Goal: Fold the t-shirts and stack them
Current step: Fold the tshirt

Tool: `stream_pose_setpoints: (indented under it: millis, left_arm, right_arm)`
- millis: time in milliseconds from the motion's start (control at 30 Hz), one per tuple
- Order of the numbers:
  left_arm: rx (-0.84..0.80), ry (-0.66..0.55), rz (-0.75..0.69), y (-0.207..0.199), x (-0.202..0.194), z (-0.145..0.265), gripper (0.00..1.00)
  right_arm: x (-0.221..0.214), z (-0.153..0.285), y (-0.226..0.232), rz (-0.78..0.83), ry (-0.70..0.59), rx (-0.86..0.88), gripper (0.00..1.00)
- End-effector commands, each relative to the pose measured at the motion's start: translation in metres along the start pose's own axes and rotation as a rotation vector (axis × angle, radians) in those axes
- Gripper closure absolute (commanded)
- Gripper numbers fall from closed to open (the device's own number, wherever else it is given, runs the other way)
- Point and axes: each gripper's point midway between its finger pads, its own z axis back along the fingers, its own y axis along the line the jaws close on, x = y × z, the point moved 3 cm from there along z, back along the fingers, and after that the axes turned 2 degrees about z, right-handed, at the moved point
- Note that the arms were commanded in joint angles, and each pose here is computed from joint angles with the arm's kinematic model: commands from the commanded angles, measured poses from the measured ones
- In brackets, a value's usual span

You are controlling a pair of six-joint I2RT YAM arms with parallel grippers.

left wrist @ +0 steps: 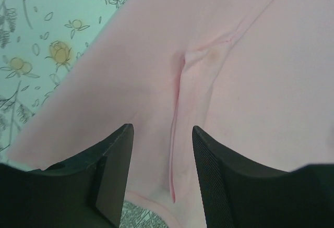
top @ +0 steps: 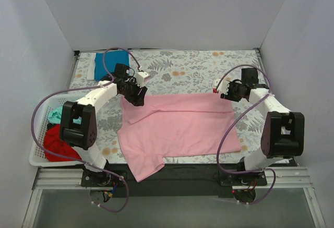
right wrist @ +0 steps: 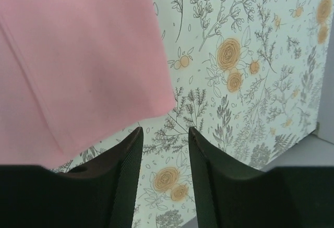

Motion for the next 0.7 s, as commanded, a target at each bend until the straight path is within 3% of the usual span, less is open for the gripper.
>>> stream_pose_setpoints:
  millis: [0,133,300,667]
  left_arm:
    - [-0.076,0.01,0.106,-0.009,0.009,-0.02,0.52]
    - [-0.119,0.028,0.144,-0.009,0.013,-0.04,0.53]
    - [-0.162,0.056,0.132,-0.02,0.011,-0.054,0.58]
    - [-0.285,0.13,-0.052,-0.091,0.007,-0.052,0.7]
  right_arm:
    - [0.002,-0.006,0.006,-0.207,-0.01,0.095,0.55]
    - [0.002,-0.013,0.006,-0.336,0.006,0.166,0.63]
    - [-0.006,-0.023,0.011,-0.413,0.055,0.22,0.64]
    - [-0.009,-0.027,0.012,-0.448,0.077,0.238,0.64]
